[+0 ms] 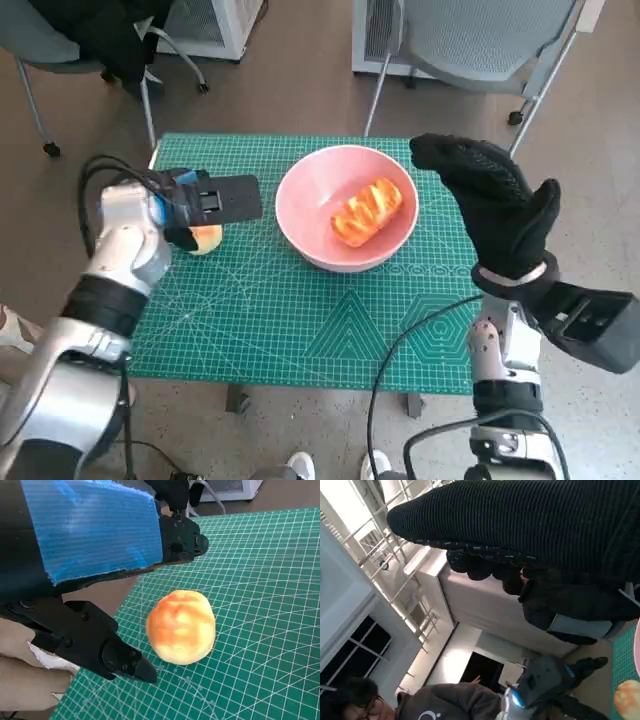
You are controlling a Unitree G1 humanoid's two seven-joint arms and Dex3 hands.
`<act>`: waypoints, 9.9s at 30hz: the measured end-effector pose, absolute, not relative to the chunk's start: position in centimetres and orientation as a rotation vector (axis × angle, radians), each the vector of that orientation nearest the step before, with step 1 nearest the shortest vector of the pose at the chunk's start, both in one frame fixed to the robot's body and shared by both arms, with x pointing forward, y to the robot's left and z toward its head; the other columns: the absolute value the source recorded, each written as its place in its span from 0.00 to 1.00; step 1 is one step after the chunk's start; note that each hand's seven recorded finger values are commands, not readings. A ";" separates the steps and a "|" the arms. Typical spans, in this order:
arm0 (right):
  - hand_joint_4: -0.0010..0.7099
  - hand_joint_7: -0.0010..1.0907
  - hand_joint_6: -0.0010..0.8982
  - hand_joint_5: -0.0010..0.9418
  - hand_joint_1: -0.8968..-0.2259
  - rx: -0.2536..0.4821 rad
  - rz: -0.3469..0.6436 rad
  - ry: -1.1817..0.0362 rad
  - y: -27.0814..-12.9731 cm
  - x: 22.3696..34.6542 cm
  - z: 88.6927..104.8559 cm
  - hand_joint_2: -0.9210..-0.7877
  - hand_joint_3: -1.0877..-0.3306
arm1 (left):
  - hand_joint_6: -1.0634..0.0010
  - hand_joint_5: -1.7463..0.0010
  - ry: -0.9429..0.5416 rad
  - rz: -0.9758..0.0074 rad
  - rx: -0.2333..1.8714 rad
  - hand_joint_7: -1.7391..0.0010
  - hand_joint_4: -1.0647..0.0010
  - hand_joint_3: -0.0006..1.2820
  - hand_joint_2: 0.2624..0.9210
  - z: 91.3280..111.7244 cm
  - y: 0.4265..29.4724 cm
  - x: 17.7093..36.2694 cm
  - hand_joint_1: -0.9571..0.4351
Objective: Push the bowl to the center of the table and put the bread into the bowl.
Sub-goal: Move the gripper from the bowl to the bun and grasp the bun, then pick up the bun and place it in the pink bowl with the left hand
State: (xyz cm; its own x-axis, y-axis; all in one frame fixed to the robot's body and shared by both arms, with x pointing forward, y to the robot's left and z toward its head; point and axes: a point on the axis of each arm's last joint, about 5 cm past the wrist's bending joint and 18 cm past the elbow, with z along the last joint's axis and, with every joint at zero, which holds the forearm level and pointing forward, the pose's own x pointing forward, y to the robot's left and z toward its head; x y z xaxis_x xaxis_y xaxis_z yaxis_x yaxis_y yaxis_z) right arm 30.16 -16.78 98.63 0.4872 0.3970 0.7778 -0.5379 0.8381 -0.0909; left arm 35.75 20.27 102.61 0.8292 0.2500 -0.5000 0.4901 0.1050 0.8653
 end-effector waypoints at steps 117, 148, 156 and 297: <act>0.11 0.21 0.03 0.00 0.29 0.165 0.589 -0.885 -17.0 30.2 99.0 0.00 0.37 | 0.31 0.26 0.360 -0.077 1.416 0.37 0.40 0.33 0.68 105.4 19.8 35.4 0.69; 0.12 0.23 0.03 0.00 0.29 0.170 0.589 -0.890 -16.9 30.3 98.9 0.00 0.38 | 0.91 0.97 0.230 -0.144 1.347 0.93 0.97 0.01 0.63 108.5 19.9 31.2 0.47; 0.13 0.23 0.03 0.00 0.29 0.173 0.586 -0.890 -16.8 30.3 98.8 0.00 0.38 | 0.92 1.00 0.329 -0.182 1.373 0.97 1.00 0.01 0.64 107.6 19.9 31.5 0.30; 0.11 0.18 0.05 0.00 0.29 0.154 0.576 -0.879 -17.4 30.0 98.7 0.00 0.38 | 0.31 0.30 0.023 0.079 1.324 0.46 0.28 0.11 0.88 102.5 20.0 33.1 0.69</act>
